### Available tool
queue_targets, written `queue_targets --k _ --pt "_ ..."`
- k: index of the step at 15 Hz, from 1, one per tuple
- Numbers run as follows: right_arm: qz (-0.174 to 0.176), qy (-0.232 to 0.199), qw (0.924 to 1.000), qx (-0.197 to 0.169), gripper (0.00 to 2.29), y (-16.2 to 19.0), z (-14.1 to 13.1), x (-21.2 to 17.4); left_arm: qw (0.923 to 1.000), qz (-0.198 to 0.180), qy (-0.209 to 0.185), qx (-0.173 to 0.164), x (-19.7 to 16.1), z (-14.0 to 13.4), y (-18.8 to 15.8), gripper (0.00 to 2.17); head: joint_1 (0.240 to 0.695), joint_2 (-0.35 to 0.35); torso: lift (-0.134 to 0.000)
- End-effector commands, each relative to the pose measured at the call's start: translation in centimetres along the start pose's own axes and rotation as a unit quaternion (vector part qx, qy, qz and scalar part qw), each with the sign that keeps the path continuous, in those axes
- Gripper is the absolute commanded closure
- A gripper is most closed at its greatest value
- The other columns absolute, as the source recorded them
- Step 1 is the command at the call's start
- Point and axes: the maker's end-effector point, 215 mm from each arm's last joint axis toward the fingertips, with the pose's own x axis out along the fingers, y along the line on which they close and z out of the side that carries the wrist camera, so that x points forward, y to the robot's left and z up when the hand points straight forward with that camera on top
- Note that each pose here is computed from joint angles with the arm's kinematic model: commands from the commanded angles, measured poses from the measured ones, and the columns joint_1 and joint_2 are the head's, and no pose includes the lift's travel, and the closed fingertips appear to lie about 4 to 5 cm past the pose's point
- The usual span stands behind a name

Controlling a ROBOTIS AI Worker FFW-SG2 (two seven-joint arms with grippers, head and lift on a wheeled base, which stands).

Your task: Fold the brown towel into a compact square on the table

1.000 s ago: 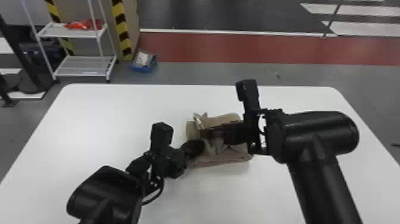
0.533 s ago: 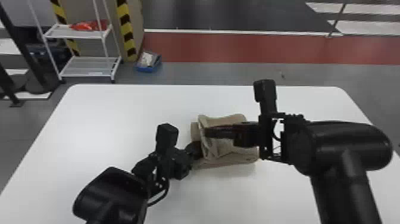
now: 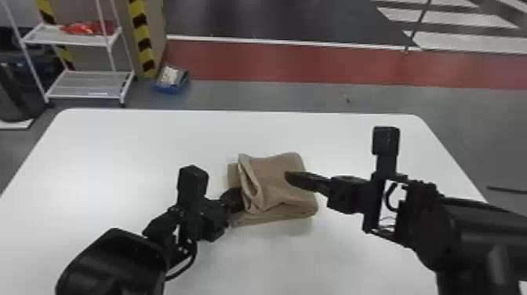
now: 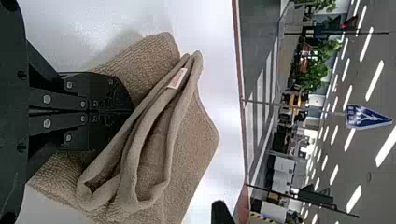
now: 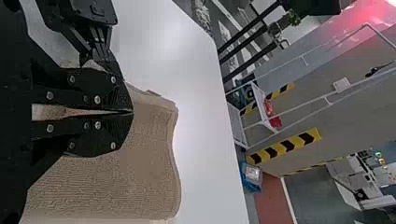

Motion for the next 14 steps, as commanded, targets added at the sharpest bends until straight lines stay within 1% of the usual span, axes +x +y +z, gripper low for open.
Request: queue_targets --k 1,3,7,10,12,14 --pt "0.005 -0.011 0.9999 0.006 2.20 -0.3 -0.5 -2.5 1.0000 0.000 -0.001 -0.001 0.0 0.1 0.0 1.82 0.695 -0.133 -0.123" --pt "-0.003 0.003 1.0000 0.009 2.20 -1.3 -2.4 -3.8 1.0000 0.002 -0.001 -0.001 0.0 0.1 0.1 1.82 0.695 -0.153 -0.123" --pt "0.010 0.044 0.9969 0.065 2.20 -1.8 -6.1 -5.4 1.0000 0.002 -0.003 0.000 0.0 0.4 0.2 1.82 0.695 -0.178 -0.123" --pt "0.002 0.057 0.9952 0.080 2.20 -3.0 -8.0 -5.6 1.0000 0.000 -0.001 0.000 0.1 0.3 0.1 1.82 0.695 -0.192 -0.123" --pt "-0.003 0.058 0.9952 0.079 2.20 -3.9 -8.2 -5.3 1.0000 -0.002 0.000 0.001 0.2 0.2 -0.2 1.82 0.695 -0.200 -0.123" --pt "-0.015 0.055 0.9964 0.064 2.20 -4.8 -7.5 -4.5 1.0000 -0.004 0.006 0.000 0.3 -0.1 -0.6 1.82 0.695 -0.210 -0.123"
